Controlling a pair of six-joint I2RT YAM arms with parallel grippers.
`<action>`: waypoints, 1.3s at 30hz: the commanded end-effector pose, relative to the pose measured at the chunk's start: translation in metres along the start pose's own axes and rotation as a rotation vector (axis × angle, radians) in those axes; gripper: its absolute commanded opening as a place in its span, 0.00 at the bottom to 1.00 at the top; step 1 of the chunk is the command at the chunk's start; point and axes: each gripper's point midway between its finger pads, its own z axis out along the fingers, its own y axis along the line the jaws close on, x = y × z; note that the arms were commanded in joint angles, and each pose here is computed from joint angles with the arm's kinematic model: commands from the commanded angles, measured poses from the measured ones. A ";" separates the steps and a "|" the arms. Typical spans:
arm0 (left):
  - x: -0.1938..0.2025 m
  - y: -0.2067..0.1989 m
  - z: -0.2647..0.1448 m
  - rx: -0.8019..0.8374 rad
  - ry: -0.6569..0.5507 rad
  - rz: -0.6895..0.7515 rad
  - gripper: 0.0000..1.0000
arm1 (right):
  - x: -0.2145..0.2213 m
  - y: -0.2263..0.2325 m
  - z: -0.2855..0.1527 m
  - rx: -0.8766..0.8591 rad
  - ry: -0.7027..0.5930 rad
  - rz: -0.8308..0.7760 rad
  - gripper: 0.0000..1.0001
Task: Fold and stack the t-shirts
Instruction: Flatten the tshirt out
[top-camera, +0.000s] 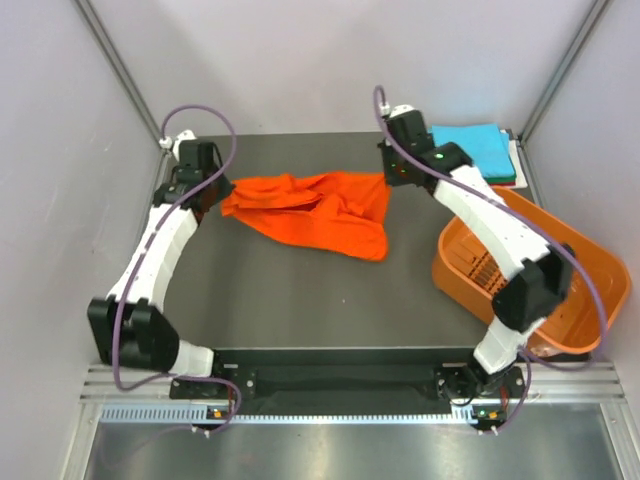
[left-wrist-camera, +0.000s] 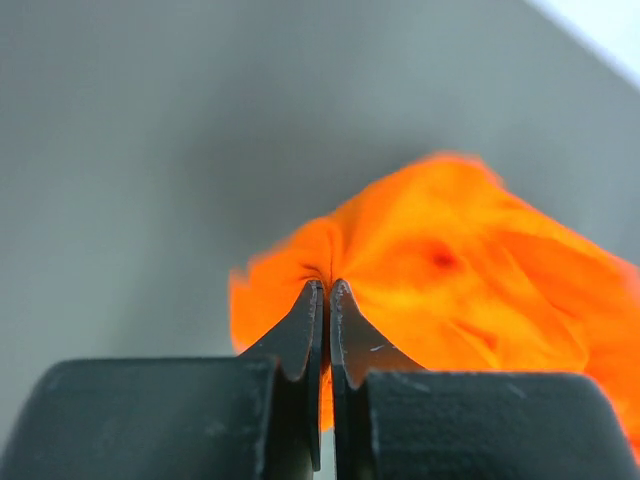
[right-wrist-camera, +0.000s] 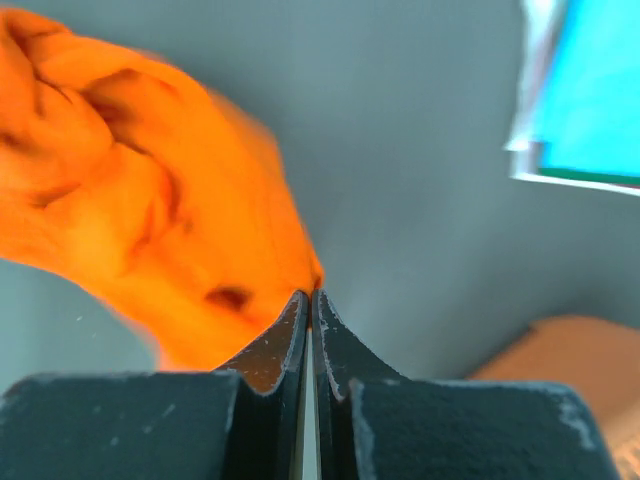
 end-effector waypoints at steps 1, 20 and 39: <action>-0.002 0.027 -0.040 -0.086 -0.042 0.049 0.00 | 0.000 -0.041 -0.063 0.115 -0.041 -0.029 0.00; 0.123 -0.059 -0.057 0.324 0.160 0.405 0.49 | 0.077 -0.006 -0.100 -0.185 -0.071 0.036 0.00; 0.146 -0.089 0.032 0.311 0.155 0.383 0.52 | -0.051 0.014 -0.082 -0.240 -0.286 0.129 0.00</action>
